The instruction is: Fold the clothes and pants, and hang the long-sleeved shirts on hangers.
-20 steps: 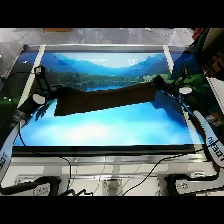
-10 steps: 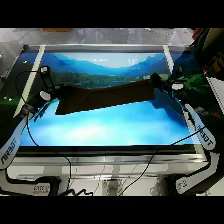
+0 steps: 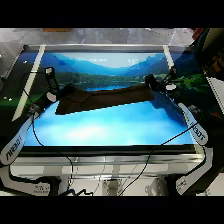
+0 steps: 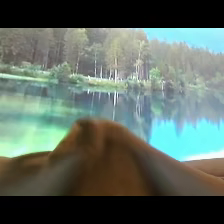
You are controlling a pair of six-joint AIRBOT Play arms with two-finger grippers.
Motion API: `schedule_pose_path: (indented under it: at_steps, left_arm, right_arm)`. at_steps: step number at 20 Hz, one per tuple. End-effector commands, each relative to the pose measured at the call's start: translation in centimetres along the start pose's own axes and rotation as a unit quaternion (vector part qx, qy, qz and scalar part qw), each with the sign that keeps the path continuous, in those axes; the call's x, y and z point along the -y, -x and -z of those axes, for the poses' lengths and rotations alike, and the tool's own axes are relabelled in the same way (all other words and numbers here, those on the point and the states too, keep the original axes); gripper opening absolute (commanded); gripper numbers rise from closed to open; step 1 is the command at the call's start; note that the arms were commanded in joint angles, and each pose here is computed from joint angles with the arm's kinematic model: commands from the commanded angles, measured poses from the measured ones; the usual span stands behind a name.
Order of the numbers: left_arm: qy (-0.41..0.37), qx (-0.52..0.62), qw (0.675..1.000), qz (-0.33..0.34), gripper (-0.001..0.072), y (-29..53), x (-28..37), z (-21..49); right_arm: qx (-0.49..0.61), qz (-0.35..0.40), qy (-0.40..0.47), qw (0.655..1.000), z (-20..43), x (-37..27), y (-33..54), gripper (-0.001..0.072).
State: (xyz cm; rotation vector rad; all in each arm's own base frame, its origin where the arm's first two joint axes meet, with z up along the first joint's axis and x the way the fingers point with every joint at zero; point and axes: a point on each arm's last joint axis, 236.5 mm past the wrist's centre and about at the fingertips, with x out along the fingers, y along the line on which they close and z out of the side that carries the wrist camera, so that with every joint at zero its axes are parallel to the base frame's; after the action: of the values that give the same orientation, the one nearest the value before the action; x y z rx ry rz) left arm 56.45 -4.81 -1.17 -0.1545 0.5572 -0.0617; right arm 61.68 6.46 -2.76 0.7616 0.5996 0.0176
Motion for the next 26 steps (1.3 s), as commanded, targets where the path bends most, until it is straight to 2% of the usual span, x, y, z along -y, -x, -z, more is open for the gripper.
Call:
schedule_pose_path:
  at_steps: [1,4,5,8,11,12,14,16,18,21,26]
  left_arm:
    - [-0.002,0.015,1.000,-0.006,0.0707,0.1,-0.3,-0.9]
    - [0.013,0.012,1.000,0.000,0.0697,2.1,-1.0,-2.4]
    - [0.040,-0.004,0.999,0.005,0.0688,2.9,-1.6,-2.3]
    - [0.107,-0.130,0.985,0.028,0.0692,5.4,-4.3,1.8]
    - [0.159,-0.232,0.959,0.039,0.0691,8.0,-7.8,5.9]
    - [0.165,-0.264,0.949,0.052,0.0691,8.5,-8.3,7.3]
    - [0.189,-0.300,0.927,0.120,0.0691,8.8,-6.9,8.5]
    - [0.220,-0.289,0.917,0.164,0.0705,7.4,-6.1,8.4]
    - [0.193,-0.273,0.929,0.157,0.0707,5.6,-7.2,9.0]
    - [0.217,-0.254,0.931,0.146,0.0706,3.9,-7.9,9.0]
    - [0.252,-0.226,0.915,0.217,0.0704,2.5,-4.7,8.3]
  right_arm:
    - [-0.014,-0.009,0.005,1.000,0.5,-0.5,0.1,0.0694]
    - [-0.035,-0.019,0.037,0.999,0.4,-1.1,1.2,0.0686]
    - [-0.042,-0.019,0.059,0.997,0.3,-1.1,1.7,0.0686]
    - [-0.070,-0.015,0.106,0.992,-0.1,-0.2,3.4,0.0686]
    - [-0.105,-0.022,0.108,0.988,0.5,0.2,4.5,0.0686]
    - [-0.114,-0.024,0.107,0.987,0.9,0.2,4.7,0.0686]
    - [-0.121,-0.028,0.106,0.987,1.2,0.0,4.7,0.0686]
    - [-0.125,-0.029,0.105,0.986,1.4,0.0,4.8,0.0686]
    - [-0.128,-0.032,0.101,0.986,1.6,-0.1,4.8,0.0686]
    - [-0.128,-0.032,0.101,0.986,1.6,-0.1,4.8,0.0686]
    - [-0.128,-0.032,0.101,0.986,1.6,-0.1,4.8,0.0686]
